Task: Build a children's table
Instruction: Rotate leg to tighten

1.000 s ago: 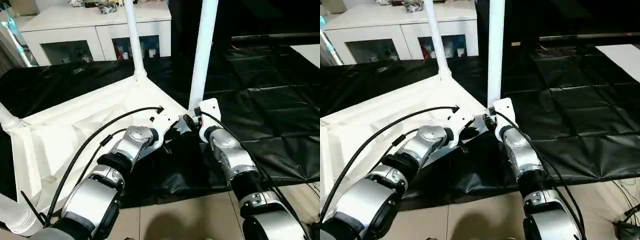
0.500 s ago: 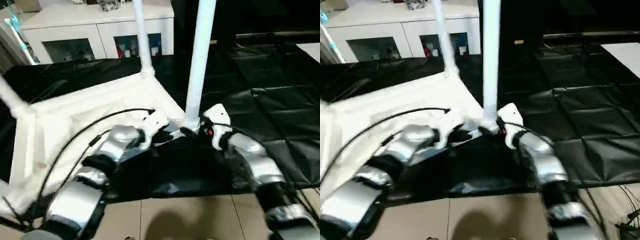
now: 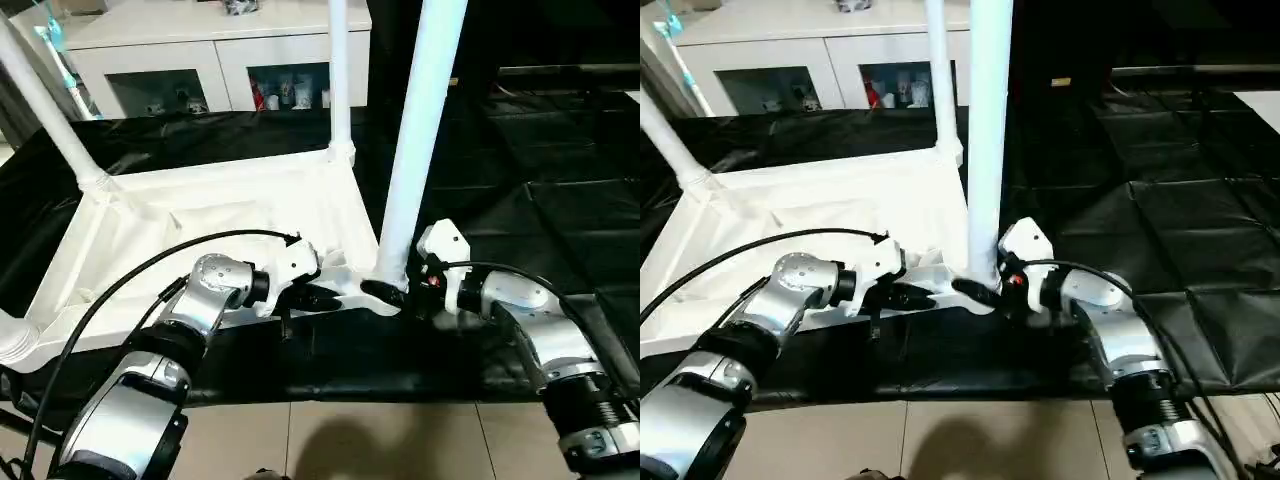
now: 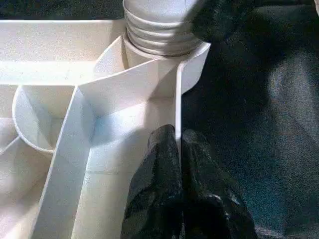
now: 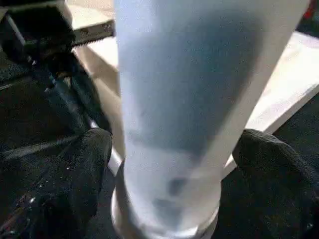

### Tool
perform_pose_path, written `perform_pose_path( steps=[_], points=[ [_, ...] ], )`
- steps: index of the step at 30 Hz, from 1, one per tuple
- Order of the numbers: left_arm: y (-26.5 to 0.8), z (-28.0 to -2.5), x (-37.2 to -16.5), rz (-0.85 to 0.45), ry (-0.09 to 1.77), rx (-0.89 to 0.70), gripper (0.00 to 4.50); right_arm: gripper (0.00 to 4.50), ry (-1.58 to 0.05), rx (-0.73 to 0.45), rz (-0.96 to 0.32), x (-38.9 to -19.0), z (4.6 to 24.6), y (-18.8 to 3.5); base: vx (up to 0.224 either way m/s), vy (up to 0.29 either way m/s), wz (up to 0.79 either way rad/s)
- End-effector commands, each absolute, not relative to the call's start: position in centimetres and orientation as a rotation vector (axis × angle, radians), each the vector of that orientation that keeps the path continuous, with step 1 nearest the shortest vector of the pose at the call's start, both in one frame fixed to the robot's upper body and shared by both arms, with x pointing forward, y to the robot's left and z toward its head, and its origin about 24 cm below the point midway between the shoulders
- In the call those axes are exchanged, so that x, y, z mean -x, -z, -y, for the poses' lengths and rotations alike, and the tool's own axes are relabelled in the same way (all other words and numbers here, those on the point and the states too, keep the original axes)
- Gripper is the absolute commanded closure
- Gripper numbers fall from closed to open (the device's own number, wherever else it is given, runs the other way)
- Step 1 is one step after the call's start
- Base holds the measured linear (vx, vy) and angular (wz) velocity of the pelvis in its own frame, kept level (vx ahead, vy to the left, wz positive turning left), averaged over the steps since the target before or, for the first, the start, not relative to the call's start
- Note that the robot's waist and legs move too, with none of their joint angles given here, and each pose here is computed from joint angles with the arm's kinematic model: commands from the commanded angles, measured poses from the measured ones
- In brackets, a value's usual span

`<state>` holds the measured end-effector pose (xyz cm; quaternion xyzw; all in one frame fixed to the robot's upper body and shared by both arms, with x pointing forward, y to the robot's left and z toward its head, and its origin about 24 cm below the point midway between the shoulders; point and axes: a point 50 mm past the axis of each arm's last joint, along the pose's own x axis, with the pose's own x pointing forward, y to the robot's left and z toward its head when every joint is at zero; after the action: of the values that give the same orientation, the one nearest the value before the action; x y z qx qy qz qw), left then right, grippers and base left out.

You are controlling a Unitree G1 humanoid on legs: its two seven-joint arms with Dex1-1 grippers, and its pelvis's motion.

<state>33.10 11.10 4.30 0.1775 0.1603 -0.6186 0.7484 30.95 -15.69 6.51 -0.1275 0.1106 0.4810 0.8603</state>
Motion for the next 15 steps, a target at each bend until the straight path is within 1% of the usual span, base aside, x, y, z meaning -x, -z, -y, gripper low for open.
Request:
perform_pose_path(
  steps=[1, 7, 11, 12, 15],
  points=[
    [-4.62, -11.28, -33.20, -0.315, 1.334, -0.359, 4.50, 0.31, -1.036, 0.276, -0.236, -30.75, 15.45, -6.56, 0.000, 0.000, 0.00],
    [-4.71, -11.25, -33.31, -0.315, 1.327, -0.361, 4.50, 0.31, -1.030, 0.281, -0.249, -30.72, 15.83, -6.37, 0.000, 0.000, 0.00],
    [-4.74, -11.22, -33.34, -0.315, 1.326, -0.361, 4.50, 0.74, -1.027, 0.274, -0.250, -30.74, 15.88, -6.34, 0.000, 0.000, 0.00],
    [-4.74, -11.21, -33.36, -0.315, 1.325, -0.362, 4.50, 0.74, -1.026, 0.276, -0.256, -30.74, 15.93, -6.24, 0.000, 0.000, 0.00],
    [-4.75, -11.21, -33.38, -0.316, 1.324, -0.362, 4.50, 1.14, -1.018, 0.297, -0.275, -30.78, 16.06, -5.86, 0.000, 0.000, 0.00]
  ],
)
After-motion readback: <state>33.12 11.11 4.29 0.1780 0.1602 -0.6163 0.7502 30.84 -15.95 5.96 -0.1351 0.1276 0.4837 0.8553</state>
